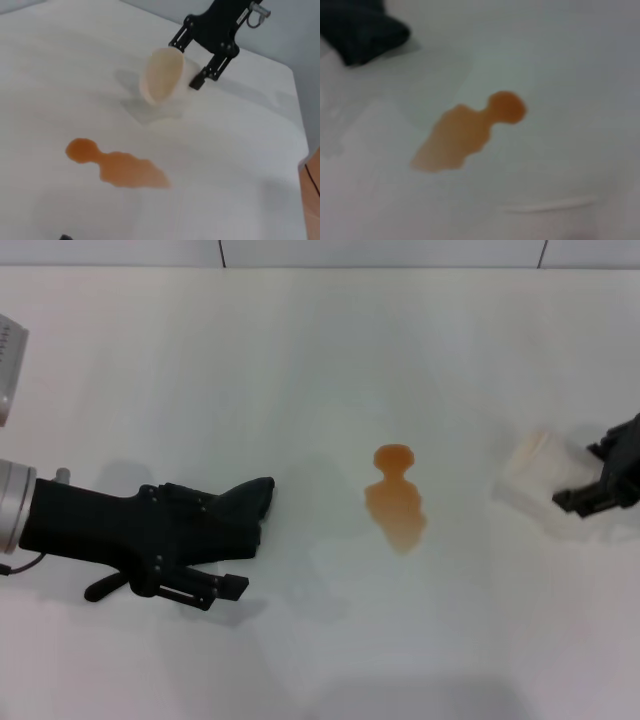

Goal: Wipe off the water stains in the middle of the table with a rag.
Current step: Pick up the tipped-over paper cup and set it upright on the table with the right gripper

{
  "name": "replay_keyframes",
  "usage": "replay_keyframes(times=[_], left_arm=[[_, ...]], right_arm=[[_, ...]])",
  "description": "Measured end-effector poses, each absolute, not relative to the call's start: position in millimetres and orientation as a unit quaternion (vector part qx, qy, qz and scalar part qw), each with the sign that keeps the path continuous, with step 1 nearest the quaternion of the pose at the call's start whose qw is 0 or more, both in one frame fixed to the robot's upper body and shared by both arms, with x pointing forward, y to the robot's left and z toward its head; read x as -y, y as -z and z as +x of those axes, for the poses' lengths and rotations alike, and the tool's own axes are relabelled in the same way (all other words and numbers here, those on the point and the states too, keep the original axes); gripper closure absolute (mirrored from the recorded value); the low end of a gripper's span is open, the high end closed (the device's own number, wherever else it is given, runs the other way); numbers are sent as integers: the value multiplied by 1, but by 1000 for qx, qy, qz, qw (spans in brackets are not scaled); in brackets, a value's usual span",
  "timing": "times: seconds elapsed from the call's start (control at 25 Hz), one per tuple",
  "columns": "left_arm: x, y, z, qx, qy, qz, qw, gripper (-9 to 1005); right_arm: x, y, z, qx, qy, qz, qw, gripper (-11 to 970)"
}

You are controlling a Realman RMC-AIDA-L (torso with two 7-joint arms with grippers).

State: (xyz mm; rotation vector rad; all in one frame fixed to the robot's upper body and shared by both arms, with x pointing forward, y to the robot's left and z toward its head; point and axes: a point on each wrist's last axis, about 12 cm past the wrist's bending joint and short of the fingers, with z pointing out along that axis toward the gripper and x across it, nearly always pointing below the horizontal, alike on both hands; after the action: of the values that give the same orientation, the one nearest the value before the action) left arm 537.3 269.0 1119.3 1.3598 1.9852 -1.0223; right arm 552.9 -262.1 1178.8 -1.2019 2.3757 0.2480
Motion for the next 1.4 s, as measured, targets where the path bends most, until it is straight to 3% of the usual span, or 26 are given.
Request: replay_keyframes(times=[0.8, 1.4], left_arm=[[-270, -1118, 545, -741, 376, 466, 305, 140], [-270, -1118, 545, -740, 378, 459, 314, 140]], right_arm=[[314, -1150, 557, -830, -140, -335, 424, 288], [348, -1097, 545, -790, -199, -255, 521, 286]])
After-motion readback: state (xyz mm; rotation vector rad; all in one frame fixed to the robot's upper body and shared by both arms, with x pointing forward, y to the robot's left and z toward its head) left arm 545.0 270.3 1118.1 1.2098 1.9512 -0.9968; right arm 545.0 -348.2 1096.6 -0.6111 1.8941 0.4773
